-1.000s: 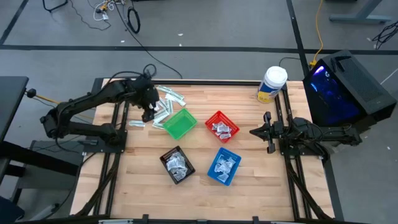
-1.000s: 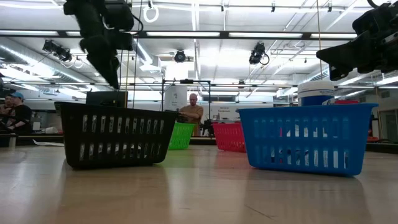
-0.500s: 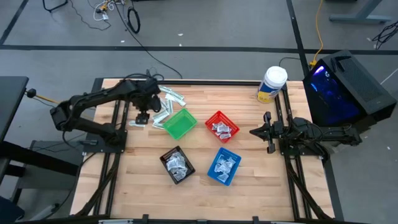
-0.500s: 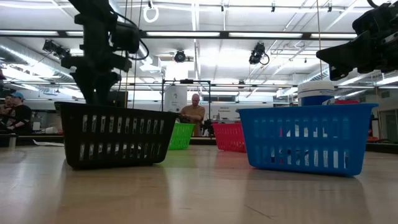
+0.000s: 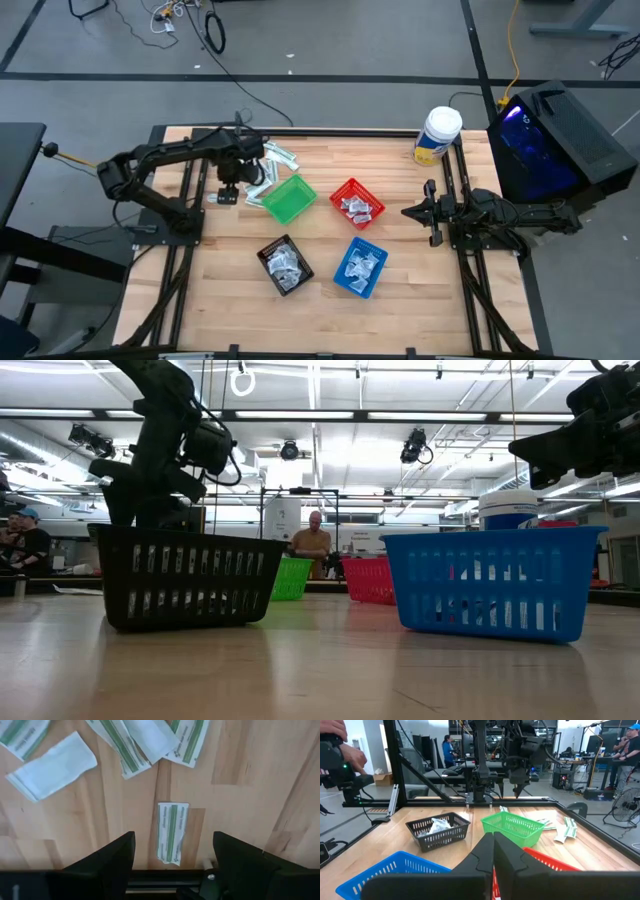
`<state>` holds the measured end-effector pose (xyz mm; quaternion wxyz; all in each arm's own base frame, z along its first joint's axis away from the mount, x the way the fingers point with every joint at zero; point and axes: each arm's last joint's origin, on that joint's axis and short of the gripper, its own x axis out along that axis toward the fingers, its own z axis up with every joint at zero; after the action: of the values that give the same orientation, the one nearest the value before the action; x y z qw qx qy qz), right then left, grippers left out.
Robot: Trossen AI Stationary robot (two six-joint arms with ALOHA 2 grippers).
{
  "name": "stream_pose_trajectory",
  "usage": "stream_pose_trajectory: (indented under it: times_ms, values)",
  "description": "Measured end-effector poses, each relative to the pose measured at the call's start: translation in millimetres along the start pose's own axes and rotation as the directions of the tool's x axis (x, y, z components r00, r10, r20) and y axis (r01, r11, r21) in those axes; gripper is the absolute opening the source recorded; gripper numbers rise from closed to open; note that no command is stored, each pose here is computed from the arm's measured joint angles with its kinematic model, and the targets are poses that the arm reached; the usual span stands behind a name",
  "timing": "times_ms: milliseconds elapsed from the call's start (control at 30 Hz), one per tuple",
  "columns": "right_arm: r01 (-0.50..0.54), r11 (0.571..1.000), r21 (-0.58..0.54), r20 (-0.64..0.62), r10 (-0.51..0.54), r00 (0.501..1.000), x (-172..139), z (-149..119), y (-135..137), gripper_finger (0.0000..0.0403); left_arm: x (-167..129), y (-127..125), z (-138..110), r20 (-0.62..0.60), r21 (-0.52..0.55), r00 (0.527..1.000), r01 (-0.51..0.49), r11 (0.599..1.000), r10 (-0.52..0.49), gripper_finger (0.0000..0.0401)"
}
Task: Pick & Place First Aid Supplies
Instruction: Put the green bandage pack into the green bin
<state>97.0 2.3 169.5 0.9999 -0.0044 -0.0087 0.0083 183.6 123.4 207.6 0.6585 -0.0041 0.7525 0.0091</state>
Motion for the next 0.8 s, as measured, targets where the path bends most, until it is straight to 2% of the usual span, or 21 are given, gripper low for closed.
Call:
stream_pose_trajectory:
  times_ms: [300,533,800]
  values:
    - [0.0,1.0,0.0,0.0,0.0,1.0,0,0,0,0.0013,8,0,2,-0.065,-0.041,0.997,0.028,0.999,-0.031,0.0277]
    - [0.0,1.0,0.0,0.0,0.0,1.0,0,0,0,0.0013,31,-5,-4,-0.156,-0.029,0.986,0.059,0.998,-0.063,0.0277]
    - [0.0,1.0,0.0,0.0,0.0,1.0,0,0,0,0.0013,51,-14,-12,-0.19,-0.028,0.979,0.073,0.997,-0.077,0.0277]
